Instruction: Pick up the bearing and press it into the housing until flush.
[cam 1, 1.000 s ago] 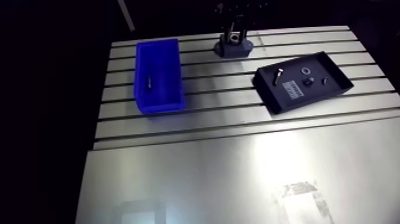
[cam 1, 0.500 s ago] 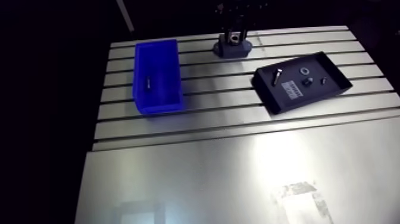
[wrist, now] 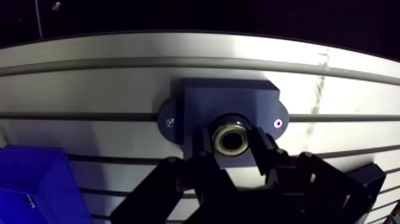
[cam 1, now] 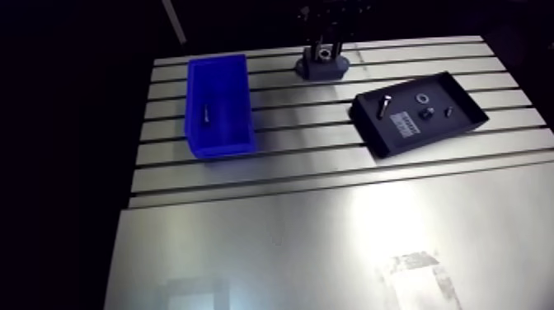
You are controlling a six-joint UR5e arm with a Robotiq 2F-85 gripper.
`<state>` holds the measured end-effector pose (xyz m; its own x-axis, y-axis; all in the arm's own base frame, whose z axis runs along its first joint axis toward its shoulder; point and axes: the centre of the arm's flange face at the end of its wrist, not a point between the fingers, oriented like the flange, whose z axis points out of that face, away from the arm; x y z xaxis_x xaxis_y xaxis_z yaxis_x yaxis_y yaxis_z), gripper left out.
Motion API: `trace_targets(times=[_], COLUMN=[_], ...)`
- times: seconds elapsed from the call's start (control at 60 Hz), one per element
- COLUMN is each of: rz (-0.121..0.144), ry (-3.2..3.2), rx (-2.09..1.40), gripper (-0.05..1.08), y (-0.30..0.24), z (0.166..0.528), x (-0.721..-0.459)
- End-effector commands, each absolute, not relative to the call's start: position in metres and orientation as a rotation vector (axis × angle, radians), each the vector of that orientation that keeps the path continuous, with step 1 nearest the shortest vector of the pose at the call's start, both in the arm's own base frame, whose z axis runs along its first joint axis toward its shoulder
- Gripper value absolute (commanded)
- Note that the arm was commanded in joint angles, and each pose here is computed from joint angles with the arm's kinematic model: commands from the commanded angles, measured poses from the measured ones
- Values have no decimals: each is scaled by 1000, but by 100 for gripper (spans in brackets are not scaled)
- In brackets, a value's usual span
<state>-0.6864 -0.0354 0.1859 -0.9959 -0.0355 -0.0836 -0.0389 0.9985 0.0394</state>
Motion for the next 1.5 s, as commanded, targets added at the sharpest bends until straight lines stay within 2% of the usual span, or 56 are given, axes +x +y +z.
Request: trace_targets(times=[0.017, 1.5], rz=[62, 52], ry=[3054, 3054], rx=[-58, -65], gripper=[83, 83], y=[-36, -38], z=[184, 183], x=[-686, -688])
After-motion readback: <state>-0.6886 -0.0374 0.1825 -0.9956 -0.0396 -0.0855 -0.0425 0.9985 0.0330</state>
